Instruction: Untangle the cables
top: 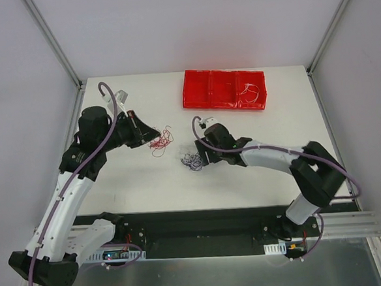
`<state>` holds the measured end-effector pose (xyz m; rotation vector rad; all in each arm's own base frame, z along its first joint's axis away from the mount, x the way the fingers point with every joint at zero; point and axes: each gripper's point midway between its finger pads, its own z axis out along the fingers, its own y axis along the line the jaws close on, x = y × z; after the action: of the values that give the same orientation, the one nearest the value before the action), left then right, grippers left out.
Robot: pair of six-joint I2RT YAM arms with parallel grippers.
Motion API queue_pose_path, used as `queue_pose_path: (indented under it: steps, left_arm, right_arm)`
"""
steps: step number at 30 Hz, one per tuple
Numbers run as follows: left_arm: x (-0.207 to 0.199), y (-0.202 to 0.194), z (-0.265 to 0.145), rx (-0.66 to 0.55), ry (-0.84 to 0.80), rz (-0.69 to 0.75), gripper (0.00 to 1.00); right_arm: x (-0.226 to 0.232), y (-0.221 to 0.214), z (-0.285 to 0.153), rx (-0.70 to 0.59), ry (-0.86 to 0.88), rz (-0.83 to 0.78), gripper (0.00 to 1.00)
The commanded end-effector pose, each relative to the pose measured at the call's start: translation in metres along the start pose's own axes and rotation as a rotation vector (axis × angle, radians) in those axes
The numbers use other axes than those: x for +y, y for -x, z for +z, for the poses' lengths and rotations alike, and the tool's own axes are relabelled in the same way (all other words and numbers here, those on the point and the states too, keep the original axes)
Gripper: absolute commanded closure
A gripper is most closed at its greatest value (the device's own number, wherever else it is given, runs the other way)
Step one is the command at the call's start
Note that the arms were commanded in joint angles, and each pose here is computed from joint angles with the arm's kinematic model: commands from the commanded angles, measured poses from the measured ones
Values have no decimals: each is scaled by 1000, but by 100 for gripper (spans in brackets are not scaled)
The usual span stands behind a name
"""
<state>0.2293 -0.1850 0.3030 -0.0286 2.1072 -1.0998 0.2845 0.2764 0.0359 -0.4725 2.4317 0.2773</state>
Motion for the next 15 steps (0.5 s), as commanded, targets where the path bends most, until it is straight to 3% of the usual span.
queue_pose_path:
  steps: [1,4,9,15]
  left_arm:
    - [-4,5,11,44,-9,-77,100]
    - [-2,5,16,59,-4,-83,100]
    - [-2,4,17,69,-8,-86,100]
    - [-5,3,15,70,-19,-95,100]
  right_arm:
    - [47,60,-88,-282,324,-135,23]
    - [69,90,-141,-429,476,-170,16]
    - [108,129,-196,-564,693,-178,16]
    - [149,155,-211,-634,784,-172,33]
